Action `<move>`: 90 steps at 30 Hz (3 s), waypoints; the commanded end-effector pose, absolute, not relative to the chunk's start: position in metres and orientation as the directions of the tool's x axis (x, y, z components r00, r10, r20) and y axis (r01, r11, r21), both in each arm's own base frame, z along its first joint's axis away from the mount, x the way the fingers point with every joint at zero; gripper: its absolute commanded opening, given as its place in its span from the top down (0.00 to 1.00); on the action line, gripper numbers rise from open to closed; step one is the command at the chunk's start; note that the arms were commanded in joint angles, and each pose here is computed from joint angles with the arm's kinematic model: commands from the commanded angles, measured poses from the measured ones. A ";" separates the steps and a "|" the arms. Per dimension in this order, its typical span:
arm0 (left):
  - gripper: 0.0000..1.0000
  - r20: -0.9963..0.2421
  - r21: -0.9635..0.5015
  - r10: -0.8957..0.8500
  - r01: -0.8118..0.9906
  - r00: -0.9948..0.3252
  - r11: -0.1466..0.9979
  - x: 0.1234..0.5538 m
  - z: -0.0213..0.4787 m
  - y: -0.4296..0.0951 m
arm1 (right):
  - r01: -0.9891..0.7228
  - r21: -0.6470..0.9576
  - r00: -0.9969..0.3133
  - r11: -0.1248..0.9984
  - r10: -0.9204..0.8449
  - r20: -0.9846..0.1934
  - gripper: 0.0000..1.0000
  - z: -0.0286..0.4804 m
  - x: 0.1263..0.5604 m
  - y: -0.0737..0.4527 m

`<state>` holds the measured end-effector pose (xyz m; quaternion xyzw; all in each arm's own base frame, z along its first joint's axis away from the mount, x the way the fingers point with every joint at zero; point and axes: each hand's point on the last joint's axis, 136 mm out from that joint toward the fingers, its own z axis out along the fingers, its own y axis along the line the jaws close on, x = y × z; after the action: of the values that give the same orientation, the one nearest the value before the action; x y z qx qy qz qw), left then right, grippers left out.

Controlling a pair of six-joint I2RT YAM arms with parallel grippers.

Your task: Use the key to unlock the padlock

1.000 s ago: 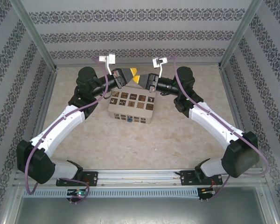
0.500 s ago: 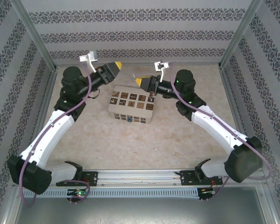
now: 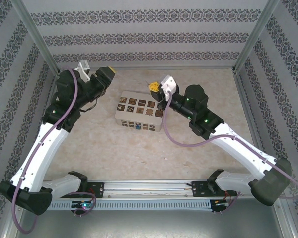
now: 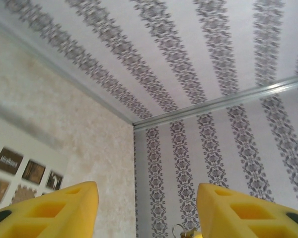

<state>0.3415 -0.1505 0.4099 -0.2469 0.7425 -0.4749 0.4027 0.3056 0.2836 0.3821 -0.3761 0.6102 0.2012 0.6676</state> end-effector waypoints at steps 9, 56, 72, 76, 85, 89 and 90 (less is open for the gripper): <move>0.48 -0.134 -0.932 -0.763 -0.181 -0.633 0.314 0.336 0.395 -0.191 | -0.569 -0.660 0.434 0.491 -0.502 -0.748 1.00 0.369 0.307 0.296; 1.00 -0.151 -0.919 -0.722 -0.173 -0.675 0.354 0.344 0.368 -0.226 | -0.558 -0.692 0.443 0.458 -0.541 -0.715 0.95 0.369 0.306 0.324; 1.00 -0.655 -0.739 -0.548 0.288 -0.521 0.609 0.339 0.388 -0.201 | -0.870 -0.059 0.042 0.490 -0.046 -0.998 0.32 0.396 0.287 0.277; 1.00 -0.735 -0.677 -0.486 0.468 -0.473 0.568 0.325 0.406 -0.201 | -0.886 0.189 -0.170 0.422 0.084 -0.982 0.30 0.394 0.290 0.262; 1.00 -0.818 -0.575 -0.300 0.696 -0.490 0.431 0.302 0.419 -0.229 | -0.822 0.524 -0.494 0.224 0.178 -0.851 0.31 0.396 0.289 0.262; 1.00 -0.846 -0.534 -0.259 0.736 -0.467 0.417 0.299 0.425 -0.233 | -0.770 0.624 -0.604 0.130 0.163 -0.780 0.33 0.399 0.285 0.270; 1.00 -0.849 -0.528 -0.248 0.741 -0.466 0.415 0.299 0.425 -0.234 | -0.758 0.642 -0.625 0.111 0.156 -0.765 0.33 0.399 0.284 0.273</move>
<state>0.3104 -0.2293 0.3950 0.1113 0.7260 -0.5041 0.4544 0.2984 0.2654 0.3795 -0.2308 0.6680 0.5699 0.4193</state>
